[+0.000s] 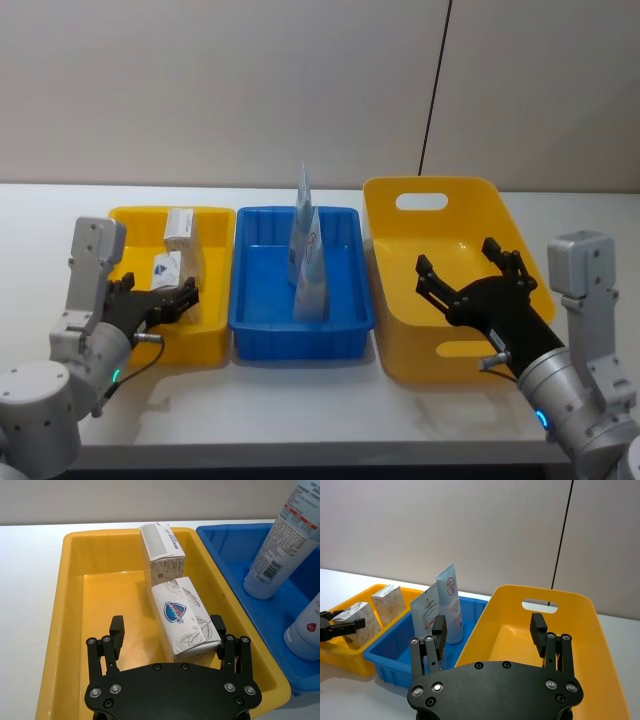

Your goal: Bimanual collaborative sorting of washing and personal care products

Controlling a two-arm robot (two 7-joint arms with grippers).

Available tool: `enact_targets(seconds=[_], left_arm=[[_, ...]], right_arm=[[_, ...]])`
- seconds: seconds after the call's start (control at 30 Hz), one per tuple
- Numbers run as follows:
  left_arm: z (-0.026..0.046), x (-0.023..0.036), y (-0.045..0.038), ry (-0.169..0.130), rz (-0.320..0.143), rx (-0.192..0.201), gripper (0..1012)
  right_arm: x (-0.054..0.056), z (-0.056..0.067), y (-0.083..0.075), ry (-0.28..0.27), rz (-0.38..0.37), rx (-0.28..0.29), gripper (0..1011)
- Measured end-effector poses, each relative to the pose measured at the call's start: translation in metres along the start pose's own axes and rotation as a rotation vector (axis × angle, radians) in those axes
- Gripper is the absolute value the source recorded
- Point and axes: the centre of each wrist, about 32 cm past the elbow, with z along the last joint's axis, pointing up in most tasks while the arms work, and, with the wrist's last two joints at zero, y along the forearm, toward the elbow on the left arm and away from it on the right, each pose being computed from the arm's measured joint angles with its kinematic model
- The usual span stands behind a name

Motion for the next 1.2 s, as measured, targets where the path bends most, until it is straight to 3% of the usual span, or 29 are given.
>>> enact_targets(seconds=[0.3,0.6,0.67,0.8,0.9,1.2], left_arm=[[-0.0017,0.002,-0.0025,0.018,0.0,0.005,982],[-0.0027,0.0029,-0.0036,0.026,0.001,0.008,786],[-0.0029,0.0031,-0.0039,0.028,0.001,0.008,673],[-0.0031,0.0032,-0.0041,0.03,0.001,0.008,591],[-0.0033,0.0033,-0.0042,0.031,0.001,0.009,463],[-0.0034,0.0035,-0.0045,0.033,0.0,0.009,393]], right_arm=[[0.0,0.0,0.0,0.0,0.0,0.0,1002],[0.0,0.0,0.0,0.0,0.0,0.0,1002],[0.0,0.0,0.0,0.0,0.0,0.0,1002],[0.0,0.0,0.0,0.0,0.0,0.0,1002],[0.0,0.0,0.0,0.0,0.0,0.0,1002],[0.0,0.0,0.0,0.0,0.0,0.0,1002]])
